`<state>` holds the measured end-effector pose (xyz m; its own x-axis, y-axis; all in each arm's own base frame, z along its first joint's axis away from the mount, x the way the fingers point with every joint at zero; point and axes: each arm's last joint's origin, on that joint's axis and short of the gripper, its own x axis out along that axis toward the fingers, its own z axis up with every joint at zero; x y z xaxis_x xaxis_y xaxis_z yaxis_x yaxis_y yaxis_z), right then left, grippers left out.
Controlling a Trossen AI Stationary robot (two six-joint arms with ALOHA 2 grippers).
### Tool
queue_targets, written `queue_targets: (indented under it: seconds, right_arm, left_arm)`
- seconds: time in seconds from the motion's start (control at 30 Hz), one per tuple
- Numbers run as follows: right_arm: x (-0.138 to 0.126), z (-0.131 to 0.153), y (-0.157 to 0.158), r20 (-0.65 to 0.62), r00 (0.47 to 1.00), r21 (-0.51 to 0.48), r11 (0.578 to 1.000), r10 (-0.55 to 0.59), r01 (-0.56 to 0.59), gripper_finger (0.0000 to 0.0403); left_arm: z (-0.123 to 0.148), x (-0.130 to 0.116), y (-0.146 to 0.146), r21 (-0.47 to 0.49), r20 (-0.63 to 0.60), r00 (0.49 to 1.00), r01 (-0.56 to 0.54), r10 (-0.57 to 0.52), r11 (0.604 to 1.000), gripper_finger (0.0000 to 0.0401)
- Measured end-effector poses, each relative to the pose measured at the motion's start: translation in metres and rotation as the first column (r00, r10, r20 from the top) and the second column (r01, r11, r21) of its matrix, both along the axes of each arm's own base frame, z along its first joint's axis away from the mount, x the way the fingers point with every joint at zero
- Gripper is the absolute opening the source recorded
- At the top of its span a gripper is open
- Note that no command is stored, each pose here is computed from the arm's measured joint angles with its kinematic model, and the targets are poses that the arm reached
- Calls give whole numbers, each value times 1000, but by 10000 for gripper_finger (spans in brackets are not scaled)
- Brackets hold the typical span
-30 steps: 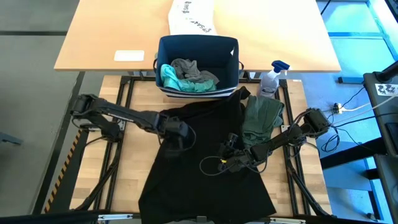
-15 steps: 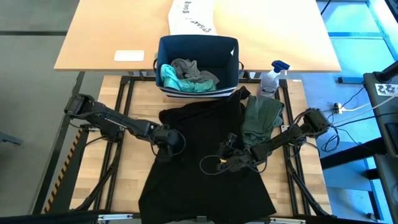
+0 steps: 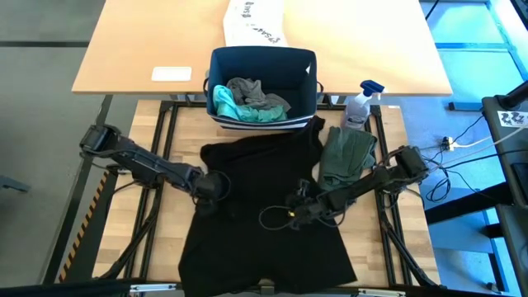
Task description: Fold Laundry from Bin
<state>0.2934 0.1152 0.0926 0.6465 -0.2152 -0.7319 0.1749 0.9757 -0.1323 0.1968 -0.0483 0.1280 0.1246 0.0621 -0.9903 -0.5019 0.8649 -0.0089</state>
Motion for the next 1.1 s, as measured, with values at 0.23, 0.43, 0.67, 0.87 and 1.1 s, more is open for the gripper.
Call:
queue_targets:
  seconds: [0.23,0.43,0.67,0.87,1.1]
  right_arm:
    - [-14,14,4,-75,997,63,998,23,-18,154]
    - [-7,28,4,28,999,48,998,40,-41,154]
    - [21,52,-3,210,976,-21,999,49,-45,154]
    - [24,53,-9,219,975,-15,1000,25,-23,154]
    - [25,52,-8,220,975,-16,1000,25,-22,154]
  left_arm:
    - [22,-40,-8,-9,-147,984,-104,101,995,114]
    - [35,-48,-12,-25,-71,993,-98,96,995,114]
    - [50,-25,-21,-42,260,965,32,-20,999,114]
    - [50,-25,-22,74,301,951,45,-66,996,114]
    - [49,-8,-14,232,484,864,27,-140,972,114]
